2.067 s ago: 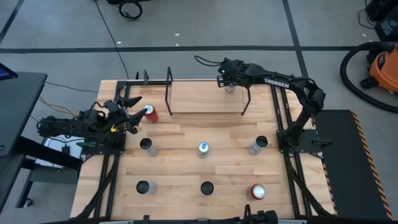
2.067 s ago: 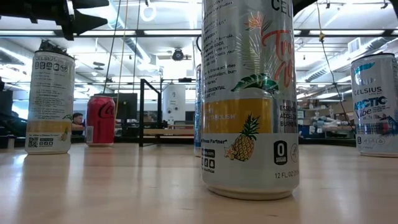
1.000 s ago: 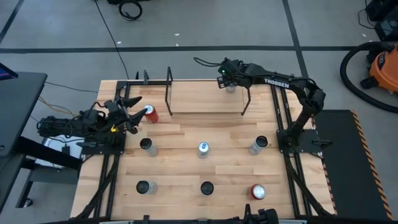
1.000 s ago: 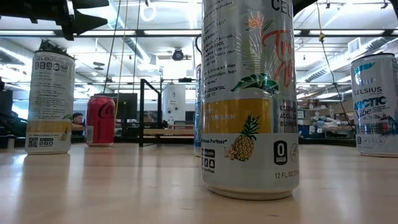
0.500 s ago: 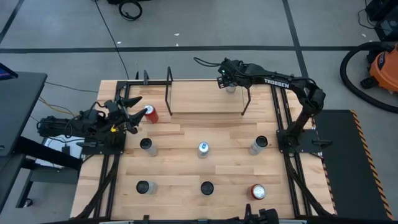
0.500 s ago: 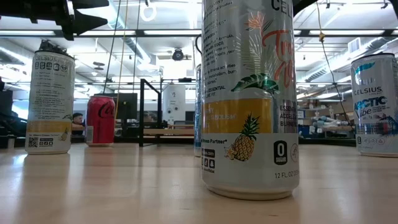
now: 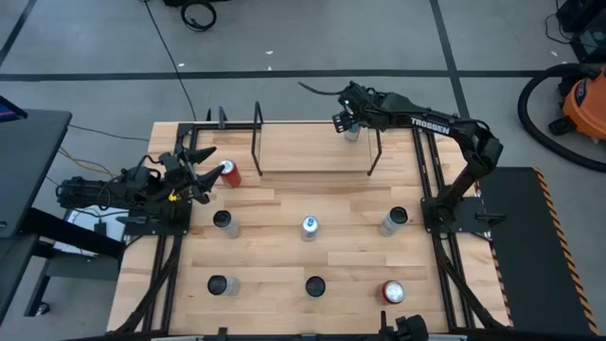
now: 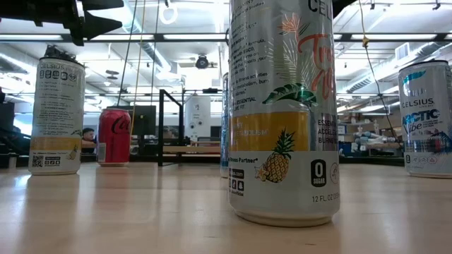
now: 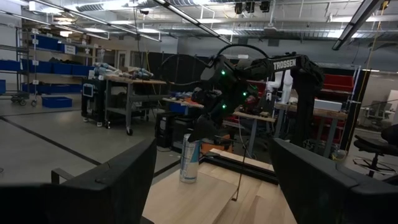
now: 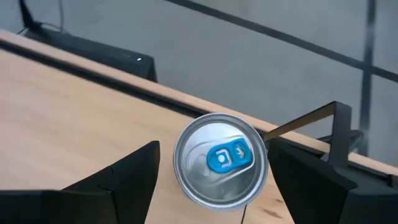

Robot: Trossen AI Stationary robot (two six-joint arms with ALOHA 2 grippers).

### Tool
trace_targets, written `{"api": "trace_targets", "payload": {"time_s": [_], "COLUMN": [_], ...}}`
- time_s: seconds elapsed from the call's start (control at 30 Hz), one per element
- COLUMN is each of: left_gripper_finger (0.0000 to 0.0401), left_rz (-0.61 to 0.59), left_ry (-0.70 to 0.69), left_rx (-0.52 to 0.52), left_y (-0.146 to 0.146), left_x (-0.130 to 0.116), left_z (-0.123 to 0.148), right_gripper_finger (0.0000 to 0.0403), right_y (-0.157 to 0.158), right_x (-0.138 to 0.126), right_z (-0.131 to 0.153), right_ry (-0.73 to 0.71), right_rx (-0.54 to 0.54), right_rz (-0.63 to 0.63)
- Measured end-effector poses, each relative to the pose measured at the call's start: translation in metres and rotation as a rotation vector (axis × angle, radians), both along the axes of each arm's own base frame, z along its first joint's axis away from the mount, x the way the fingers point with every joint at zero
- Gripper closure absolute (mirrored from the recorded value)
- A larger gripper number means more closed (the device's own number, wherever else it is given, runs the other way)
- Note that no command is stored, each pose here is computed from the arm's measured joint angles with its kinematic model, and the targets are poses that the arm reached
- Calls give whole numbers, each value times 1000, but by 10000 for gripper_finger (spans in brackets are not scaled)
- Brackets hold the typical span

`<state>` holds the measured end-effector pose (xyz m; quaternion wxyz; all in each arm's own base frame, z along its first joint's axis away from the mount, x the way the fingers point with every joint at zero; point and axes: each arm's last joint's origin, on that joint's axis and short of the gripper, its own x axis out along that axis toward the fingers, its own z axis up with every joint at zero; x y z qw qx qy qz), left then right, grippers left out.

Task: Place canned beverage on shelf
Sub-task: Put the light blue soda can on the shelf

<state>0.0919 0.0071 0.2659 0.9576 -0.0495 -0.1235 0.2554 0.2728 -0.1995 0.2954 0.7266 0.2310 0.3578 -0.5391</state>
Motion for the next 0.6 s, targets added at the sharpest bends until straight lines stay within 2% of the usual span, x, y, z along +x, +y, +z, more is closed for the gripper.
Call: {"api": "trace_targets", "payload": {"time_s": [0.27, 0.6], "left_gripper_finger": [85, 85], "left_rz": [0, 0], "left_ry": [0, -2], "left_rx": [-1, -1], "left_y": [0, 0], "left_x": [0, 0], "left_z": [0, 0], "right_gripper_finger": [97, 97], "right_y": [0, -3], "right_x": [-1, -4], "right_z": [3, 4], "right_ry": [28, 66], "right_rx": [25, -6], "right_rz": [135, 160]}}
